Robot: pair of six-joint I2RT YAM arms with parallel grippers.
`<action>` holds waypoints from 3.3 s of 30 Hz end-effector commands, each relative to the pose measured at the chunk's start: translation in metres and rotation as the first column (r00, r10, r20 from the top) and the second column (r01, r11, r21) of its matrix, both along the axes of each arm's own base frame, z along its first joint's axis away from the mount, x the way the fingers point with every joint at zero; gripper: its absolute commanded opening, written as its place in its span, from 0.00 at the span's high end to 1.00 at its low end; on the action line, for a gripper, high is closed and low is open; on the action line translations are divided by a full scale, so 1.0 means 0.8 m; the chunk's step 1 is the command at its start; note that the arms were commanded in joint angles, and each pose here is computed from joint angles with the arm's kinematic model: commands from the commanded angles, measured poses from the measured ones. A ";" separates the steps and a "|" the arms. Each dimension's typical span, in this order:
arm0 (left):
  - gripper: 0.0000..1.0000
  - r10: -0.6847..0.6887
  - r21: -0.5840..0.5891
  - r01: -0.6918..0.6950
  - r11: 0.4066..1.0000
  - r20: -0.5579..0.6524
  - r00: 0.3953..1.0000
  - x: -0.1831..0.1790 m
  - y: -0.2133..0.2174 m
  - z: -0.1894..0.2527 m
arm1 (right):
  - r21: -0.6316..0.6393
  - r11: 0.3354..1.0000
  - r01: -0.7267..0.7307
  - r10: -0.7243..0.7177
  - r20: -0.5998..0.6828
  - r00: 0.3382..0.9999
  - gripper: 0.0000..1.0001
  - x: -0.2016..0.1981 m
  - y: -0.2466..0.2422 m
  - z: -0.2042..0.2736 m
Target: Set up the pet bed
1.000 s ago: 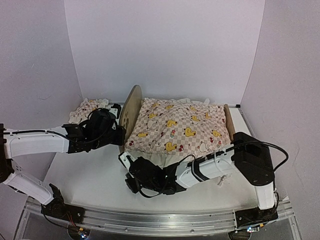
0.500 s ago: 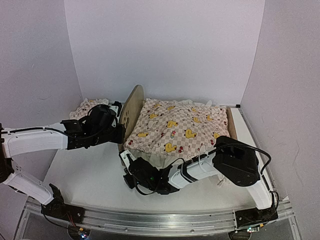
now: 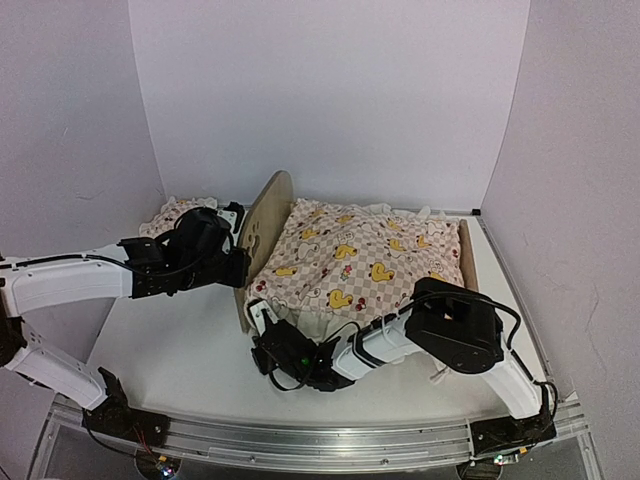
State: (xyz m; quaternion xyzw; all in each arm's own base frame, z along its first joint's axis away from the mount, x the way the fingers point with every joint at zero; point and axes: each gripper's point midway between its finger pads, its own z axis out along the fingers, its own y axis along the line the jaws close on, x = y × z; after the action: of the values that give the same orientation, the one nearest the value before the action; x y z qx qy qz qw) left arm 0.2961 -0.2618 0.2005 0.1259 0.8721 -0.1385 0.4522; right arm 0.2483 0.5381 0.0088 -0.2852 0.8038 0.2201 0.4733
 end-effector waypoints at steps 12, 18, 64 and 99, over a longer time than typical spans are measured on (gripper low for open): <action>1.00 -0.042 -0.335 0.125 0.934 0.244 0.969 -0.004 -0.033 0.171 | 0.061 0.979 0.194 -0.198 0.068 0.978 0.63 0.061 -0.037 0.023; 1.00 -0.046 -0.330 0.124 0.936 0.232 0.972 -0.002 -0.036 0.164 | 0.075 0.972 0.221 -0.225 0.053 0.973 0.59 0.081 -0.039 0.021; 0.96 -0.100 -0.195 0.124 0.973 0.129 0.987 0.013 -0.052 0.032 | 0.193 0.917 -0.349 0.386 -0.207 0.899 1.00 -0.054 -0.038 0.096; 0.58 -0.186 -0.414 0.089 0.906 -0.199 0.962 -0.102 -0.039 -0.138 | -0.209 0.974 0.091 -0.097 -0.016 0.995 0.70 0.071 -0.162 0.194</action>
State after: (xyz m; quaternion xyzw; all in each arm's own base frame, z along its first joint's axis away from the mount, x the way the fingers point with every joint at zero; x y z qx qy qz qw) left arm 0.1960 -0.2706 0.0630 0.0809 0.8923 -0.3359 0.2904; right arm 0.2843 0.4150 0.1364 -0.3009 0.8511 0.1368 0.4080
